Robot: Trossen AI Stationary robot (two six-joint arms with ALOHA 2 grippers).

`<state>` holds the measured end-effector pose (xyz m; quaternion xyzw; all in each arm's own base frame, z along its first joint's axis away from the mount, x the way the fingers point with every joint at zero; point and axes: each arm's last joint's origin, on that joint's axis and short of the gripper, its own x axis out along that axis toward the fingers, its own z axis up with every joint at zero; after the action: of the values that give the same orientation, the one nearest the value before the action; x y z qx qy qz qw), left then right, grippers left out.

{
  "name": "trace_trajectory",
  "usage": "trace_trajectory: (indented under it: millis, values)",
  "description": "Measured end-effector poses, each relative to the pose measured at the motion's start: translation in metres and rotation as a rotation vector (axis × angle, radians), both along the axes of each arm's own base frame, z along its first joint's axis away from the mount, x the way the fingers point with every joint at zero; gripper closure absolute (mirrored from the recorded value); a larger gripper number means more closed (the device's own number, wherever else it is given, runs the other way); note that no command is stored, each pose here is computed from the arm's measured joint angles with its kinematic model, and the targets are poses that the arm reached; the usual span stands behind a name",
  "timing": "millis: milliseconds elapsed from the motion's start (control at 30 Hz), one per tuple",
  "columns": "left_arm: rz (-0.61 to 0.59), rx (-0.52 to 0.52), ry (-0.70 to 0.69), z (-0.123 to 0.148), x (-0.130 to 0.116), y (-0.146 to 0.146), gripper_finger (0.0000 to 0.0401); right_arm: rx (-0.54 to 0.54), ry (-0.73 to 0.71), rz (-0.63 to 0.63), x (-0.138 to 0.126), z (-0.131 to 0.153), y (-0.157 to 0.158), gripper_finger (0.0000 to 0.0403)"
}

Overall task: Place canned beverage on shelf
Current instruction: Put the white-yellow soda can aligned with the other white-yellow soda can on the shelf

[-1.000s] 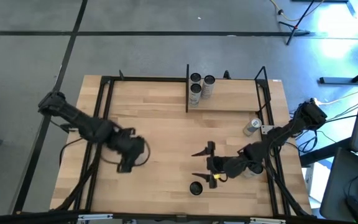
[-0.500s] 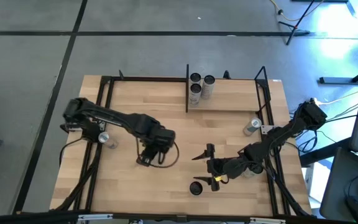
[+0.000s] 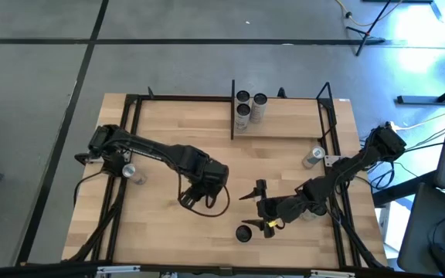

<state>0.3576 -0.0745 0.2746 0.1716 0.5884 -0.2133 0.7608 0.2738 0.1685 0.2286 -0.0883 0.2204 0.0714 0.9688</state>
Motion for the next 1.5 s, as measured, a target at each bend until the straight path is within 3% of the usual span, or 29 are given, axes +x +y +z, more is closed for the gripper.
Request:
trace_trajectory:
  millis: [267, 467, 600, 733, 933, 1133, 1300, 1500]
  values:
    - [-0.008, 0.014, -0.041, 0.002, 0.003, 0.003, 0.0117, -0.017, 0.008, -0.005, 0.0, -0.001, -0.001, 0.007]
    - [-0.059, 0.071, -0.052, 0.004, 0.002, 0.006, 0.0112, -0.035, 0.004, -0.022, 0.003, -0.001, -0.007, 0.007]
    - [-0.051, 0.094, -0.067, 0.023, -0.008, 0.008, 0.0111, -0.052, 0.001, -0.074, 0.013, 0.001, -0.023, 0.007]
    - [0.041, 0.069, -0.137, 0.05, -0.024, 0.016, 0.0111, -0.076, -0.018, -0.11, 0.025, 0.009, -0.044, 0.007]
    - [0.338, -0.037, -0.196, 0.065, -0.066, 0.027, 0.011, -0.034, -0.04, -0.111, 0.043, 0.019, -0.07, 0.007]
    - [0.657, -0.118, -0.309, 0.025, -0.112, 0.018, 0.011, 0.07, -0.038, -0.09, 0.053, 0.011, -0.077, 0.007]
    - [0.752, -0.205, -0.427, -0.019, -0.13, -0.003, 0.011, 0.105, -0.11, -0.053, 0.065, 0.005, -0.071, 0.007]
    - [0.825, -0.198, -0.651, -0.06, -0.134, -0.02, 0.011, 0.034, -0.054, -0.167, 0.071, -0.014, -0.079, 0.007]
